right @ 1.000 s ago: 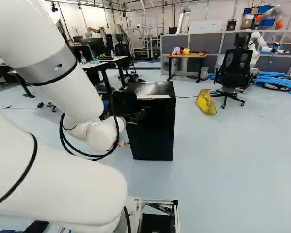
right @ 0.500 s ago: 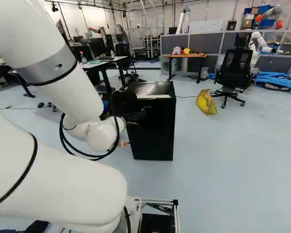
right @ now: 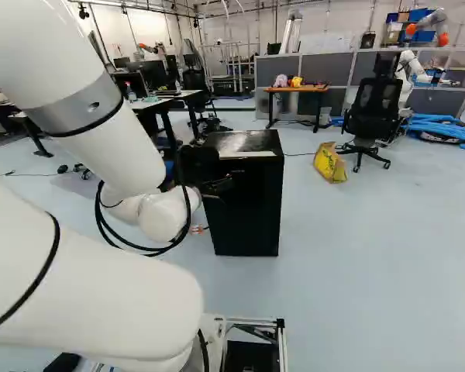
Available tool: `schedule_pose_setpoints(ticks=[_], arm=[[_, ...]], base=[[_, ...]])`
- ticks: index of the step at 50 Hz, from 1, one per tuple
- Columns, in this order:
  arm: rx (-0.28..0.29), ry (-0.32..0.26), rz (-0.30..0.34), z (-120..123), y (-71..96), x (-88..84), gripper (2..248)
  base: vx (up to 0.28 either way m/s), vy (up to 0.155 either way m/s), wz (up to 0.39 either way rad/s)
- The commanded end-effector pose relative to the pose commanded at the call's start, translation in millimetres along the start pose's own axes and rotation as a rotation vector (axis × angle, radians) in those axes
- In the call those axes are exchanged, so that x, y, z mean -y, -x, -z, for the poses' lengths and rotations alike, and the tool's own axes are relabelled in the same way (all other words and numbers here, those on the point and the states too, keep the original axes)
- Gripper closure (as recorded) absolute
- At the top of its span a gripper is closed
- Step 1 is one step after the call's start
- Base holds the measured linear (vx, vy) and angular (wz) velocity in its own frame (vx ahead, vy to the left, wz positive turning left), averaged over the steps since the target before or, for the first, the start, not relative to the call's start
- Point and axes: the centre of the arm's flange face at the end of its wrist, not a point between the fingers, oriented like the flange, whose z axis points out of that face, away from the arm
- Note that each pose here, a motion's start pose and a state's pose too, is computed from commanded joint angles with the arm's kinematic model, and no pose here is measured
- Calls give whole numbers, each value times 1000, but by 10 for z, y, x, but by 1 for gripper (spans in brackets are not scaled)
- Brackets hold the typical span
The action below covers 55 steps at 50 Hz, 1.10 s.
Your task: Grab a drink from the fridge
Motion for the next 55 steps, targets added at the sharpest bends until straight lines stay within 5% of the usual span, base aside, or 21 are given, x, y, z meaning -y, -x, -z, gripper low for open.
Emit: schedule_pose_setpoints(ticks=[55], arm=[[0, 0, 0, 0, 0, 0, 3]], base=[[16, 39, -4]])
